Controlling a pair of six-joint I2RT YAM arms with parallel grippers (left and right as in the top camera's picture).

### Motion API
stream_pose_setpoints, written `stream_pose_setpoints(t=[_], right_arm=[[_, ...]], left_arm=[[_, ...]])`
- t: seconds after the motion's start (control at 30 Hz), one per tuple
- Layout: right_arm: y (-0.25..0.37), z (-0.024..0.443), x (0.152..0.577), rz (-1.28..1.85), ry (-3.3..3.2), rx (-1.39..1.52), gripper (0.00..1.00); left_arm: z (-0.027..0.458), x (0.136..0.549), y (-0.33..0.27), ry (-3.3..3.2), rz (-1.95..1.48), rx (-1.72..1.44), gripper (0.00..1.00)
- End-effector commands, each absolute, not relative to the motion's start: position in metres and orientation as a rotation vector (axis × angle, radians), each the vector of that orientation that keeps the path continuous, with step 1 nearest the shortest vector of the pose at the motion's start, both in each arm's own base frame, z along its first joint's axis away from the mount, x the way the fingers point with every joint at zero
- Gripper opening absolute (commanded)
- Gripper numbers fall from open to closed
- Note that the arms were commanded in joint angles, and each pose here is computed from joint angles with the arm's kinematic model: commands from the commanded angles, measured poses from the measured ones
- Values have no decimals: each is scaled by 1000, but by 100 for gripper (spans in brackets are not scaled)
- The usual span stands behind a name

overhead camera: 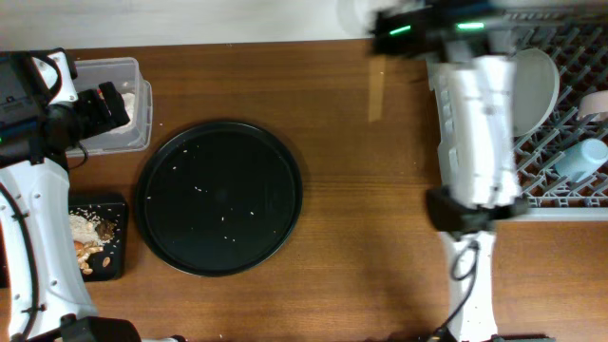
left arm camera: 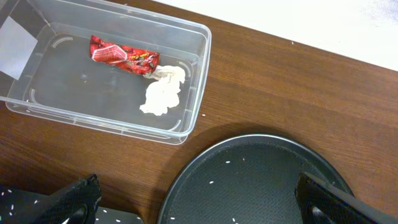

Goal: Sort waste into correct bins and load items into the dishwasher rack
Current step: 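Carry the second chopstick with the right gripper into the rack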

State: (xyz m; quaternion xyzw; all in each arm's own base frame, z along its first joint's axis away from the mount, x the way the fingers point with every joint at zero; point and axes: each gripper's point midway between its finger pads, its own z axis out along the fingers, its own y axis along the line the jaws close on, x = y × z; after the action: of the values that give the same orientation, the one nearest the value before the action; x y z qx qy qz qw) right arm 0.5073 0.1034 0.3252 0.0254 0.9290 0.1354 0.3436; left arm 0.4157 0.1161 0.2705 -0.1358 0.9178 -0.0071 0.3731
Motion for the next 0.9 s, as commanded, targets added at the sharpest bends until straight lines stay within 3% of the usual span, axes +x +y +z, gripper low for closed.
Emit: stream_pose_setpoints(t=[0.0, 0.2, 0.6, 0.63, 0.67, 0.7, 0.87], right_arm=[[32, 303, 519, 235, 2460, 105, 4], [-52, 240, 530, 113, 2605, 108, 4], [-96, 147, 535, 33, 2780, 89, 4], [-95, 144, 535, 36, 2786, 88, 11], [-92, 144, 535, 61, 2785, 84, 44], [-89, 144, 535, 79, 2783, 82, 70], [-84, 144, 530, 157, 2796, 239, 73]], left_arm=[[270, 416, 118, 2350, -17, -364, 99], [270, 416, 118, 2350, -16, -364, 99], [270, 416, 118, 2350, -16, -364, 99], [270, 416, 118, 2350, -17, -364, 99], [270, 416, 118, 2350, -17, -364, 99], [270, 416, 118, 2350, -16, -364, 99], [270, 416, 118, 2350, -17, -364, 99]])
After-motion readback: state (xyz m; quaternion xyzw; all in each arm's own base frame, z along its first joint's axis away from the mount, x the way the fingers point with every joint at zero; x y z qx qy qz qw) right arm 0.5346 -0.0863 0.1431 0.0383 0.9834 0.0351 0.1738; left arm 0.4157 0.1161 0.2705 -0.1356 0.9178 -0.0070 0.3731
